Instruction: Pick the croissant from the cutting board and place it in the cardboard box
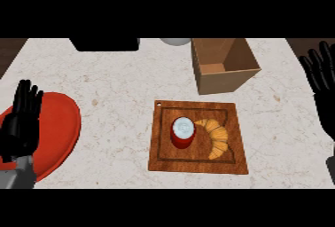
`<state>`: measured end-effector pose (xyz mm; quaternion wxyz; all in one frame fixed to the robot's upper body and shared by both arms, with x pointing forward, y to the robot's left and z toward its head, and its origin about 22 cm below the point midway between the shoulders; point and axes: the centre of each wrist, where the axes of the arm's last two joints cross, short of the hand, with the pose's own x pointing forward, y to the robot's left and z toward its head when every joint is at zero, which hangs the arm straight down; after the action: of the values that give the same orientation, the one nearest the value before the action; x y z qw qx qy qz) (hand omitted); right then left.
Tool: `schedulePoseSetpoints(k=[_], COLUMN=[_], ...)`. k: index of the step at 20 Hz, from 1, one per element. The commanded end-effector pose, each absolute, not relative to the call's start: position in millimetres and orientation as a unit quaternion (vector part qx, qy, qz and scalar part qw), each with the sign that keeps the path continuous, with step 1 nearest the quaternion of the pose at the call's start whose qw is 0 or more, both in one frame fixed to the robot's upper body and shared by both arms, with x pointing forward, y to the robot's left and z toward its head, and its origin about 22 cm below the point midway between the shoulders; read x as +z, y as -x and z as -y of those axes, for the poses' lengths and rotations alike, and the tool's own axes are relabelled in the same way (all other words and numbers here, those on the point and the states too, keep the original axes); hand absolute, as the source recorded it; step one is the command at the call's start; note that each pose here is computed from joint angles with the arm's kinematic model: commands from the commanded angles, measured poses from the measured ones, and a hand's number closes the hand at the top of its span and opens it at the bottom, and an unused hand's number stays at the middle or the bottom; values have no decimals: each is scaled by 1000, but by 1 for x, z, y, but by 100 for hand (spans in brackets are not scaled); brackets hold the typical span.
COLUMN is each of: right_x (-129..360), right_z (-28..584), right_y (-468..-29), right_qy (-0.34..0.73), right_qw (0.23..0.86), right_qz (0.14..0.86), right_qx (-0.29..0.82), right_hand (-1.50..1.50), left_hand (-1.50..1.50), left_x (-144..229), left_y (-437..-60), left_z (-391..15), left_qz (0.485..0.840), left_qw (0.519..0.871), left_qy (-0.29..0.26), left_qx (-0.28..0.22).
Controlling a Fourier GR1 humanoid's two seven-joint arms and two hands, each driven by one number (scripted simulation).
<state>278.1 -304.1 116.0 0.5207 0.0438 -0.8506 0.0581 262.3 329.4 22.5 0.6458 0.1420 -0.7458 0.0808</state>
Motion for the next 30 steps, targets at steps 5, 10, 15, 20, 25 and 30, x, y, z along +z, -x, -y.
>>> schedulePoseSetpoints(k=[5,10,15,20,25,30], right_x=[118,50,-2,37,79,102], right_z=[227,231,229,275,270,259], right_y=[-314,-303,-291,-299,-308,-310], right_qy=[-105,126,95,181,213,216], right_qw=[503,596,568,579,594,613], right_qz=[854,792,815,751,658,546], right_qx=[87,45,57,261,412,529], right_hand=[-150,-150,-150,-150,-150,-150], left_hand=[0,0,0,0,0,0], left_x=[6,-2,9,7,3,10], left_y=[-266,-253,-248,-236,-244,-240], left_z=[-306,-307,-290,-290,-288,-290], left_qz=[699,670,663,664,655,654], left_qw=[689,719,723,722,731,728], left_qy=[-177,-162,-173,-171,-173,-177], left_qx=[-66,-94,-90,-97,-84,-99])
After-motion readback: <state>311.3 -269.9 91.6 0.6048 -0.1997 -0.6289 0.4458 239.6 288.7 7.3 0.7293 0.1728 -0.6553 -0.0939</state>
